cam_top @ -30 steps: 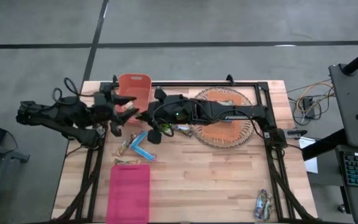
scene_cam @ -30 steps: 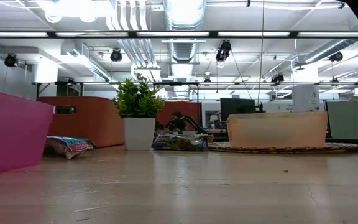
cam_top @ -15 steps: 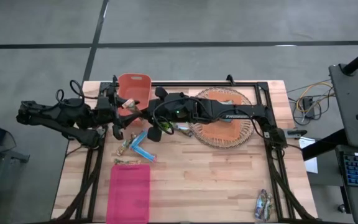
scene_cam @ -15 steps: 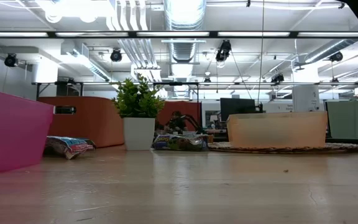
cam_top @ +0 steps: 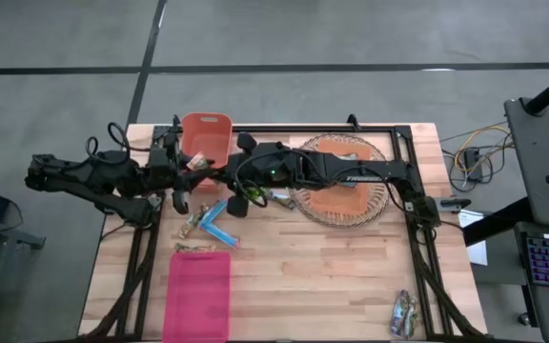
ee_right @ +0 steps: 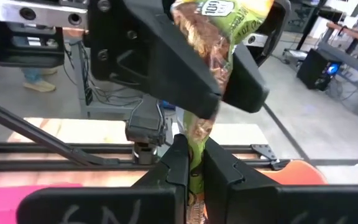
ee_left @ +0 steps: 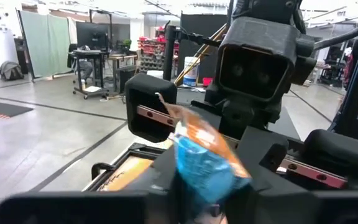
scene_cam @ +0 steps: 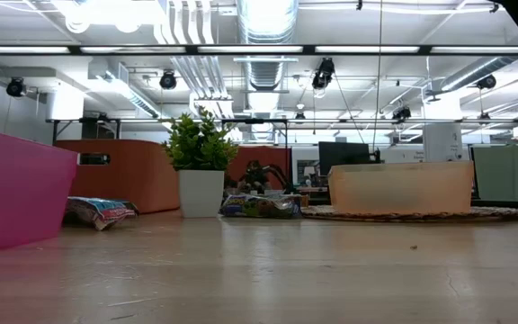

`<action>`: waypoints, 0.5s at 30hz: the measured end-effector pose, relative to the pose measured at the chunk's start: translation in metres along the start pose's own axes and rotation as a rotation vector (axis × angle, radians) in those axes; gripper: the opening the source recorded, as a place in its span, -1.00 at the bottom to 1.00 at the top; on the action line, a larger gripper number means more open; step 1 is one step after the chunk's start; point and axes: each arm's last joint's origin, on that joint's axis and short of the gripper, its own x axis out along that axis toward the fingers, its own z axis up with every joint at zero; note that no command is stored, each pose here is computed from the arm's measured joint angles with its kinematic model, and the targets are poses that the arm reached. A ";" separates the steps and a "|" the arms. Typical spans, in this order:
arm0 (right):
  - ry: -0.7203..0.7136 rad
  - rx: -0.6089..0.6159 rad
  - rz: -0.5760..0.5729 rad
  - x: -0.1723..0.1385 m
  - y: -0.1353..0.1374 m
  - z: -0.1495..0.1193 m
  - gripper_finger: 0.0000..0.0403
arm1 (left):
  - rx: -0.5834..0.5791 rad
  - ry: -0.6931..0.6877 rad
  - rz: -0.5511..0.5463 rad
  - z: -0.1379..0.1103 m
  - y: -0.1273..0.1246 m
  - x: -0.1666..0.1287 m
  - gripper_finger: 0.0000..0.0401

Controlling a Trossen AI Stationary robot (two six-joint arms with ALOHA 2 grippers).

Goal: Pick and place Granola Bars by type
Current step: Put the yellow granola bar into the left orange bin

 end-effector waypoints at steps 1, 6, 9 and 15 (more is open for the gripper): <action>-0.001 -0.014 0.000 0.000 0.000 0.000 -0.93 | 0.008 -0.001 0.002 0.000 0.000 0.000 -0.77; -0.012 -0.078 -0.004 -0.007 -0.002 0.005 -0.75 | 0.047 -0.004 0.015 0.000 0.000 0.000 -0.94; -0.008 -0.113 -0.004 -0.015 -0.003 0.010 -0.57 | 0.069 -0.004 0.047 0.000 0.001 0.001 -0.95; 0.088 -0.075 -0.015 -0.037 -0.014 0.014 -0.30 | 0.167 -0.013 0.157 0.003 0.003 0.002 -0.96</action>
